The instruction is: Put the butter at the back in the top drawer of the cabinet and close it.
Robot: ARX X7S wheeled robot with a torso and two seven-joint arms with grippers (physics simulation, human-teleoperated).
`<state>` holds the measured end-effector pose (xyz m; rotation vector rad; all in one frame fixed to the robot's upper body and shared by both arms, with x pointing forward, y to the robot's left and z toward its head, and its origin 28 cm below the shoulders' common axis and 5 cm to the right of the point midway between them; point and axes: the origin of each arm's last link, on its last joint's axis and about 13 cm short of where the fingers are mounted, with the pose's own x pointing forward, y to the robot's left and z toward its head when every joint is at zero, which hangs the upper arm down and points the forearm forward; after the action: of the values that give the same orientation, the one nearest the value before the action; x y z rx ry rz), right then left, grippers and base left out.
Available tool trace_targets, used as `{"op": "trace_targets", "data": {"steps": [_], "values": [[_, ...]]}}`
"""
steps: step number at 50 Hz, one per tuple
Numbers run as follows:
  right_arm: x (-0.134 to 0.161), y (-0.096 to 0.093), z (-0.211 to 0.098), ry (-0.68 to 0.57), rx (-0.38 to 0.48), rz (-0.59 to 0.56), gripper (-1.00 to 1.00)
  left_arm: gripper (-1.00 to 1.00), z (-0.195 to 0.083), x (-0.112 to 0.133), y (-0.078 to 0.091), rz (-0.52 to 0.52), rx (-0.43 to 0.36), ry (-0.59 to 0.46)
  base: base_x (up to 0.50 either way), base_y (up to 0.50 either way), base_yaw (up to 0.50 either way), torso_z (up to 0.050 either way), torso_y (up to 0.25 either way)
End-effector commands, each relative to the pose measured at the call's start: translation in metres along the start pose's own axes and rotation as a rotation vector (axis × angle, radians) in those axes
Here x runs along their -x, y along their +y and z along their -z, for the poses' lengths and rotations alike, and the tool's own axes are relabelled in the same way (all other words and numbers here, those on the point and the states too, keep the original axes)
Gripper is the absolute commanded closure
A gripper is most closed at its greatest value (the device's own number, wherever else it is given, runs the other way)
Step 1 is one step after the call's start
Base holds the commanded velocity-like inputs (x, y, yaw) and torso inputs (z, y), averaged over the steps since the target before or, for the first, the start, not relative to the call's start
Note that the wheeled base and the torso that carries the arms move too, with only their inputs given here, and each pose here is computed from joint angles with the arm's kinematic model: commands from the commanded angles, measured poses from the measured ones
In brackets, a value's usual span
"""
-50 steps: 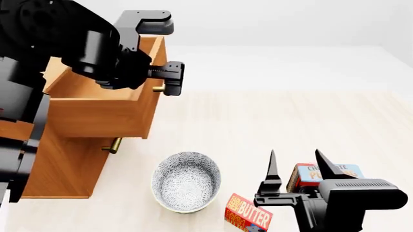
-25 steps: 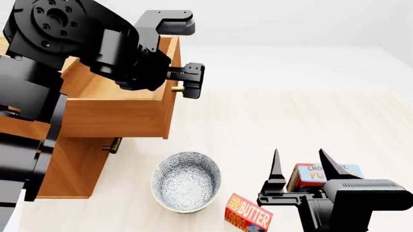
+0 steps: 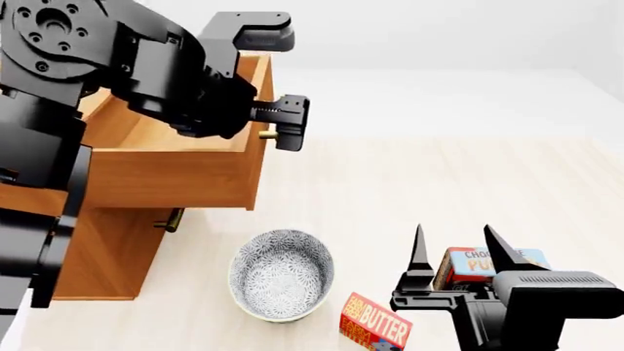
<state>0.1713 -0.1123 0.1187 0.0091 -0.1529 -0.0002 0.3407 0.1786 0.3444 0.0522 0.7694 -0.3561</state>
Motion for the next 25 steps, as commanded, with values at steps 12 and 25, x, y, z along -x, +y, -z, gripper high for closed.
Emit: {"op": "trace_targets", "data": {"steps": [12, 25], "values": [[0.000, 0.001, 0.001, 0.005, 0.005, -0.006, -1.00, -1.00, 0.005, 0.068, -0.007, 0.130, -0.021, -0.211, 0.00, 0.00, 0.00, 0.000, 0.001], [-0.003, -0.001, -0.007, 0.078, 0.031, -0.043, -1.00, -1.00, 0.049, 0.103, -0.005, 0.139, -0.097, -0.330, 0.00, 0.00, 0.00, 0.000, 0.000]]}}
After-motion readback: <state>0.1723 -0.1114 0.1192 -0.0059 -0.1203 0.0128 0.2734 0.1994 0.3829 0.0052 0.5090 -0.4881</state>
